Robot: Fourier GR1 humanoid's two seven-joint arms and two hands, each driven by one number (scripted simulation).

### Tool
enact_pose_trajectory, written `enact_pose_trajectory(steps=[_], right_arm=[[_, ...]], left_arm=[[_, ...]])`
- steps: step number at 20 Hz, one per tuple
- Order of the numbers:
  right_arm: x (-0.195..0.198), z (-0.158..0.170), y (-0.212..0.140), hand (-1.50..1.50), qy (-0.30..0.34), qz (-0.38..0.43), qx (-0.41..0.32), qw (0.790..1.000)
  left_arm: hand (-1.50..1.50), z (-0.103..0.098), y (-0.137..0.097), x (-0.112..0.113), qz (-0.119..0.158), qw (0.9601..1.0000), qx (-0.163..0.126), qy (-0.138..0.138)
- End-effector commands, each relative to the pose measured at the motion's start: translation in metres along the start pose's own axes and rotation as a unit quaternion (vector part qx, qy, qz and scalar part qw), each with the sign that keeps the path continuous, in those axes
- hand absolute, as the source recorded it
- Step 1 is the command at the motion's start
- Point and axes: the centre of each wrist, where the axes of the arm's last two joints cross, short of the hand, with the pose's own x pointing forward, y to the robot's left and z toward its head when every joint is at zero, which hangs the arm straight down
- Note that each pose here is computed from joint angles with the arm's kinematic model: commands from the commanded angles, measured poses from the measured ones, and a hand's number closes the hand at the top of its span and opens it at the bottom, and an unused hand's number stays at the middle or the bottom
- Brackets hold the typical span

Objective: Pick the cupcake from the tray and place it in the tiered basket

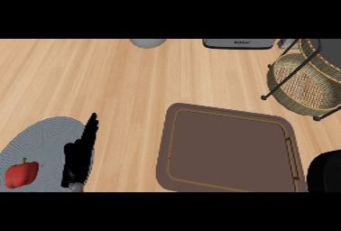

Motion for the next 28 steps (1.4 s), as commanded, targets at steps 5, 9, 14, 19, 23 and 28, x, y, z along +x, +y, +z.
enact_pose_trajectory(steps=[5,9,14,19,23,28], right_arm=[[0.013,-0.03,0.056,1.5,0.025,0.017,0.01,1.0],[0.003,-0.043,0.076,1.5,0.03,0.017,0.016,0.999],[-0.006,-0.048,0.104,-1.5,0.065,-0.151,0.055,0.985],[-0.007,-0.056,0.108,-1.5,0.064,-0.24,0.058,0.967],[-0.027,-0.049,0.11,-1.5,0.044,-0.329,0.019,0.943],[-0.029,-0.048,0.055,-1.5,0.041,-0.346,-0.091,0.933]], left_arm=[[0.0,-0.001,0.003,0.002,-0.012,0.9997,0.01,0.018],[0.0,-0.002,0.003,-0.009,-0.003,0.9998,0.011,0.013],[0.0,-0.003,-0.008,-0.004,0.0,0.9999,0.005,0.014],[0.0,0.01,-0.007,-0.012,0.002,0.9999,-0.003,0.016],[0.0,-0.003,0.003,-0.009,-0.004,0.9998,0.004,0.017],[0.0,0.016,-0.004,-0.019,0.008,0.9998,0.005,0.016]])
